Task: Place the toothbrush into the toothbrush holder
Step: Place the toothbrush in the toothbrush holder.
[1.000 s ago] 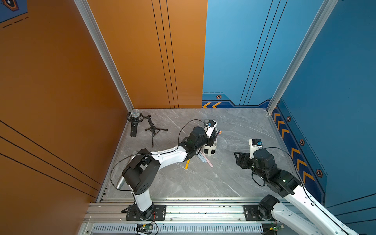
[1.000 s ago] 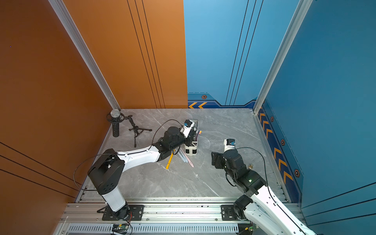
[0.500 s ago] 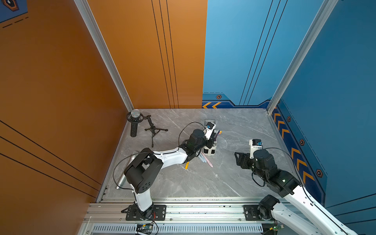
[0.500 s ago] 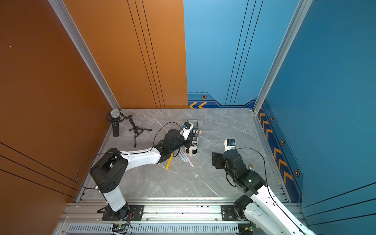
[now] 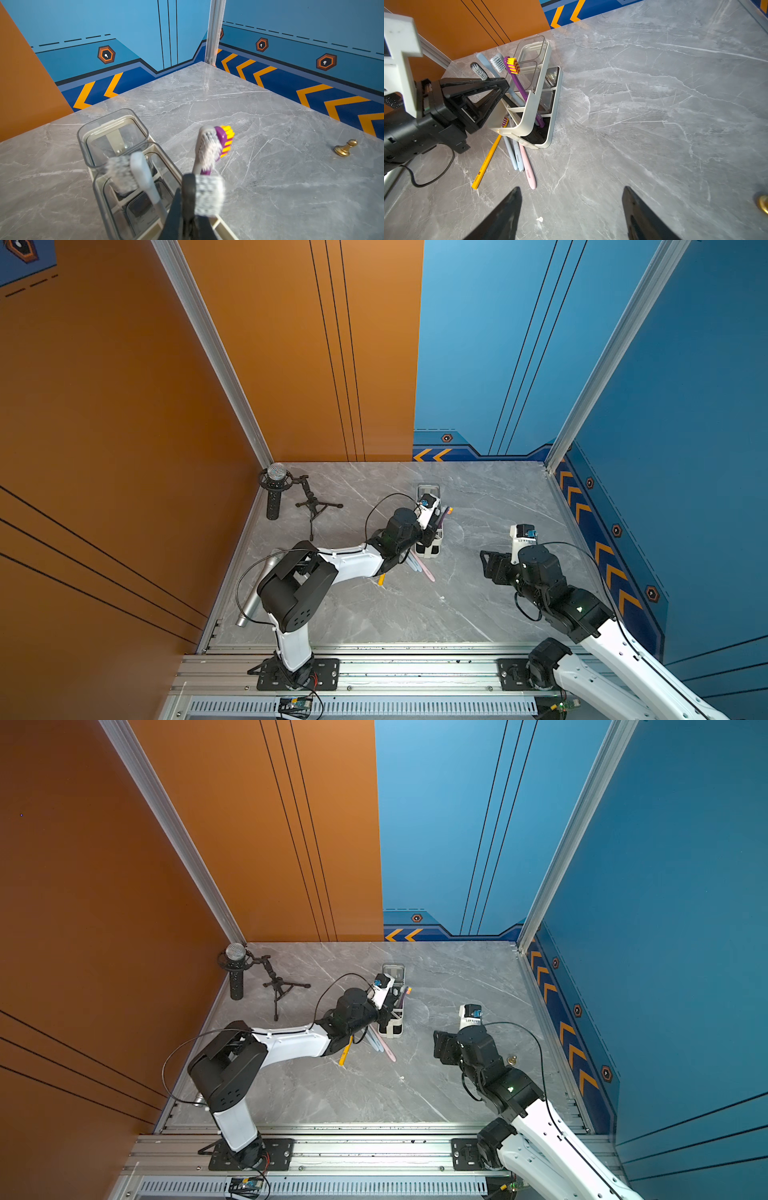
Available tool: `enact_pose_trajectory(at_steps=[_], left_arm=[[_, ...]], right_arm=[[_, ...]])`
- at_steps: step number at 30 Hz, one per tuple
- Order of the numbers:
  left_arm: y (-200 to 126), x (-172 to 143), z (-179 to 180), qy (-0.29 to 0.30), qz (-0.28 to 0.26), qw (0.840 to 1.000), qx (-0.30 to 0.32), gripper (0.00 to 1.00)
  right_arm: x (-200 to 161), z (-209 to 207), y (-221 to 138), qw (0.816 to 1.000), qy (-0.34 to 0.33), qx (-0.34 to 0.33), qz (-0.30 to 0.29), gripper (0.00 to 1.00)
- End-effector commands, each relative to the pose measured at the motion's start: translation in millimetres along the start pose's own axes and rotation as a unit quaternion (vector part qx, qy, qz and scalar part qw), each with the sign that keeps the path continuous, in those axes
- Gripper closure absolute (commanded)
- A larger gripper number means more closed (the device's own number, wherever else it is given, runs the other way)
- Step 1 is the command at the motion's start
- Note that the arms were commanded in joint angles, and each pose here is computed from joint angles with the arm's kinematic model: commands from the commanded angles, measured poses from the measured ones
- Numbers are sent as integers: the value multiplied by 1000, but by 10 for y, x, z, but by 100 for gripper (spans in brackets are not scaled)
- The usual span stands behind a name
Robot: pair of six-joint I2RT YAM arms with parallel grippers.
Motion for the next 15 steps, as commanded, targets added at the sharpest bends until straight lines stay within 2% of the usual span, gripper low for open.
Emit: enact_pose_trajectory(at_steps=[1, 2, 7, 15], left_arm=[[-27, -34, 19, -5, -2, 1000, 1, 81], [-36, -5, 5, -2, -6, 1000, -1, 75], [-78, 122, -76, 11, -20, 1000, -11, 66], [-176, 292, -187, 19, -40, 999, -22, 61]], right_arm=[[-61, -30, 15, 1000, 3, -4, 11, 23], [-60, -29, 15, 1000, 3, -4, 11, 23], [-74, -23, 20, 1000, 2, -1, 14, 23], [-62, -21, -7, 1000, 3, 4, 9, 23]])
Point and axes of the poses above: each gripper's point midway between its finger pads, its own y axis out along the fingers, its own z axis along the line the jaws close on, x = y × z, the point moved 2 cm from there along -y, back along the fingers, and after that the axes turned 6 degrees about -y, right-handed, at the moved point
